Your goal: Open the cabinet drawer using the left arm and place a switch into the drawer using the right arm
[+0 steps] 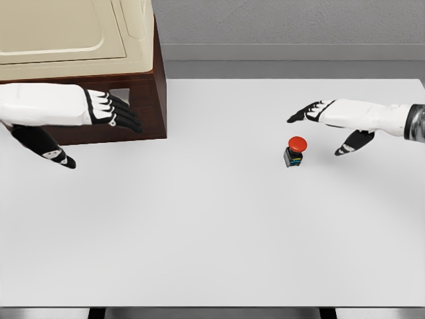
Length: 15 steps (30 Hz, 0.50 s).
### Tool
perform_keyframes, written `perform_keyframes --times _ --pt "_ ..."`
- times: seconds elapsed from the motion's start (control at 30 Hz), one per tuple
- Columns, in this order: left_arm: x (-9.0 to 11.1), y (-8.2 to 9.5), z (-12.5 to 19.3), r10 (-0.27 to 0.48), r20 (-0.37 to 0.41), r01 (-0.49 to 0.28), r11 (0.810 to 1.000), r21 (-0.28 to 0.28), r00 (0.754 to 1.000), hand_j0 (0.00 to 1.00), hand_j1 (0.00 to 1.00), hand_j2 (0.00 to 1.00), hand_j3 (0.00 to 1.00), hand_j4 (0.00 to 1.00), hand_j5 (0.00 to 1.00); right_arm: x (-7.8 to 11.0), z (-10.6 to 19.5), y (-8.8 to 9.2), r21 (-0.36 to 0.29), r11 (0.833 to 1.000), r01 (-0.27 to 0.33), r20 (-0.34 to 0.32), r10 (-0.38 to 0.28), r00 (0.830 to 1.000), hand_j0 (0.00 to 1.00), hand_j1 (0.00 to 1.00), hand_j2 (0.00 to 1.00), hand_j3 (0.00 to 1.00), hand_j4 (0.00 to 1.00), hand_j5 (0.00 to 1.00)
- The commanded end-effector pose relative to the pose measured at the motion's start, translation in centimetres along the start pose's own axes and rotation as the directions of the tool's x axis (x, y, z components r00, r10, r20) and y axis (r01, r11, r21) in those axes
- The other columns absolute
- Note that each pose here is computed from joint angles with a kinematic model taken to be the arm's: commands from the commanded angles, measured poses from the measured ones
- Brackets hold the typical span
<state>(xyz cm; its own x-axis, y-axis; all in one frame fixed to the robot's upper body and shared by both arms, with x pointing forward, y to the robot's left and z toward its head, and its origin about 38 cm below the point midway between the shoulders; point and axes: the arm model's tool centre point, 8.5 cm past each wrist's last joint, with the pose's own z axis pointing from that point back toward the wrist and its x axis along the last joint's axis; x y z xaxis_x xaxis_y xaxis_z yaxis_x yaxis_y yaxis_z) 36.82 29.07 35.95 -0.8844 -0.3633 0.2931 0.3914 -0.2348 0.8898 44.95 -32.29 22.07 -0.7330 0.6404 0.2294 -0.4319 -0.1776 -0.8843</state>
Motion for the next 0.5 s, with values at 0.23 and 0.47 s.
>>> perform_keyframes --times 0.23,0.47 --pt "-0.5 0.7 0.8 0.205 -0.002 -0.204 0.974 0.1 0.979 1.0 1.0 1.0 1.0 1.0 1.0 0.9 -3.2 1.4 0.051 0.998 0.03 0.012 -0.03 0.999 1.0 1.0 1.0 1.0 1.0 1.0" --pt "-2.7 0.1 1.2 0.418 -0.178 -0.397 0.907 0.141 0.891 1.0 1.0 1.0 1.0 1.0 1.0 1.3 -4.0 1.8 0.07 0.997 0.031 0.02 -0.033 0.999 1.0 1.0 1.0 1.0 1.0 1.0"
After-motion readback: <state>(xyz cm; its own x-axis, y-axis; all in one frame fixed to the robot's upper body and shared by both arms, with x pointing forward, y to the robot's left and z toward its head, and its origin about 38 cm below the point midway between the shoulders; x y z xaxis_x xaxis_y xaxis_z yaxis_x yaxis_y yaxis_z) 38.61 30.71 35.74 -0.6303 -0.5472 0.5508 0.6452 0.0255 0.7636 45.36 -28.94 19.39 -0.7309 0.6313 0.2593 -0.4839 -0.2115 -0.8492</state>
